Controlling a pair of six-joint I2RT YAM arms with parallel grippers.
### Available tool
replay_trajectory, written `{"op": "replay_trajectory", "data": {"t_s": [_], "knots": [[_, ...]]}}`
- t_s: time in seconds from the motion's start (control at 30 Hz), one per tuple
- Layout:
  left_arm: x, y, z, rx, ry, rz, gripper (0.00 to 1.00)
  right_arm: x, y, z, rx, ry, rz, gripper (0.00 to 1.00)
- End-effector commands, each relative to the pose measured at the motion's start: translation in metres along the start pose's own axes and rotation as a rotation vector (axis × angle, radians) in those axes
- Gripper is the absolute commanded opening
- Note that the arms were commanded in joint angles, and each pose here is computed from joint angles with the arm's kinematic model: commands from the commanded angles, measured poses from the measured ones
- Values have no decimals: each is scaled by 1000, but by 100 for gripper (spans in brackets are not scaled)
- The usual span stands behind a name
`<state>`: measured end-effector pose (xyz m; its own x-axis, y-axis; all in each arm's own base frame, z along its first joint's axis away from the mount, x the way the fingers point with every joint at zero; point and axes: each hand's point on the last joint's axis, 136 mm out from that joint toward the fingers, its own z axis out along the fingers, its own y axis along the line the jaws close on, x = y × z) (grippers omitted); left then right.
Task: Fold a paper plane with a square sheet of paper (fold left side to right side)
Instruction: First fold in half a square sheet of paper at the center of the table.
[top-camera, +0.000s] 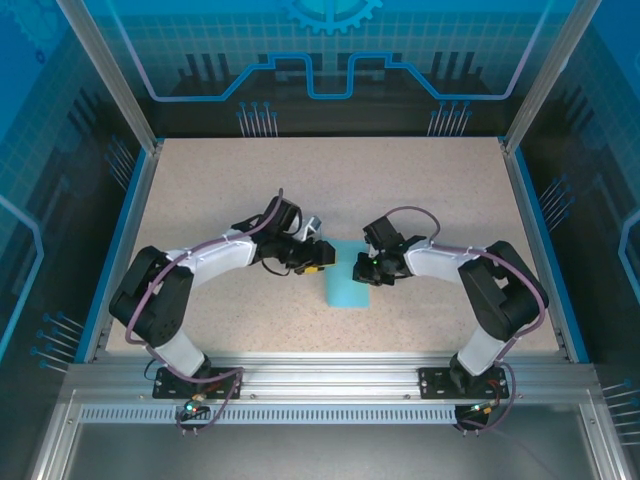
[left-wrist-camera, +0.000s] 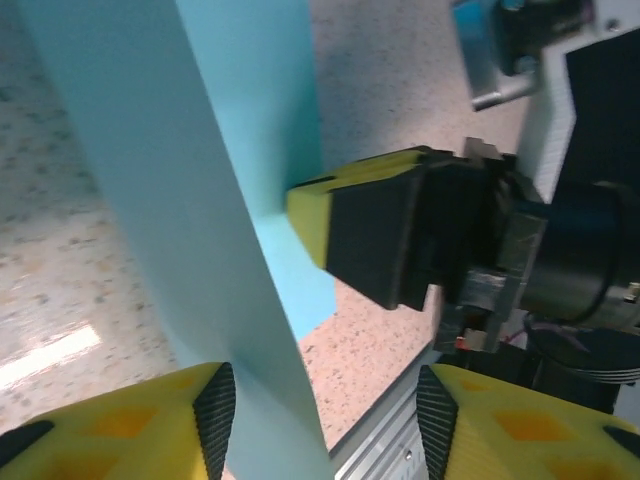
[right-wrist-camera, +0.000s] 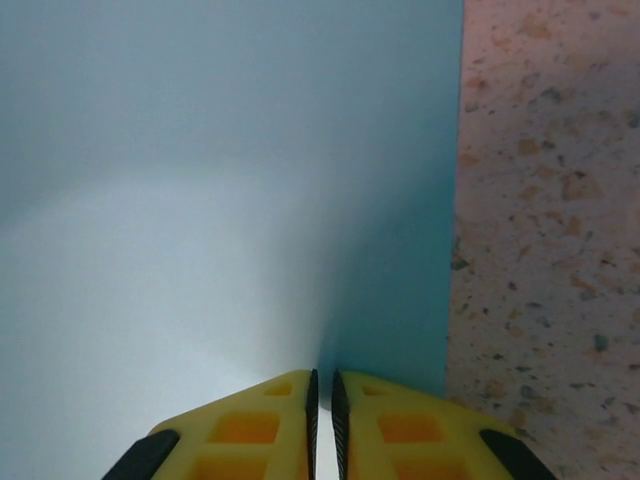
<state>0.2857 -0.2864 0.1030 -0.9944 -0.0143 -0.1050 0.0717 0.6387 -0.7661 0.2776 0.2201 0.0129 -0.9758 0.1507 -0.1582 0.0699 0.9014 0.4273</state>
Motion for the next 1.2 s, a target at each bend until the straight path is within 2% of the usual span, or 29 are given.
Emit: {"op": "replay_trajectory", "data": {"t_s": [0.0, 0.1, 0.3, 0.5, 0.6, 0.77, 1.17], "knots": [[-1, -17, 11, 58, 30, 9, 59, 8, 0, -2, -26, -1, 2, 17], [0, -18, 20, 62, 43, 4, 61, -1, 9, -14, -77, -55, -11, 19], [1, -15, 33, 49, 61, -2, 56, -17, 17, -53, -149, -171, -40, 36], [2, -6, 38, 9, 57, -6, 38, -22, 39, -77, -347, -214, -39, 54], [2, -3, 38, -4, 54, -10, 29, -23, 52, -78, -420, -197, -44, 59], [3, -1, 40, -17, 57, -12, 21, -22, 63, -68, -460, -152, -39, 58], [4, -1, 39, -27, 55, -10, 13, -17, 58, -46, -415, -90, -14, 37]]}}
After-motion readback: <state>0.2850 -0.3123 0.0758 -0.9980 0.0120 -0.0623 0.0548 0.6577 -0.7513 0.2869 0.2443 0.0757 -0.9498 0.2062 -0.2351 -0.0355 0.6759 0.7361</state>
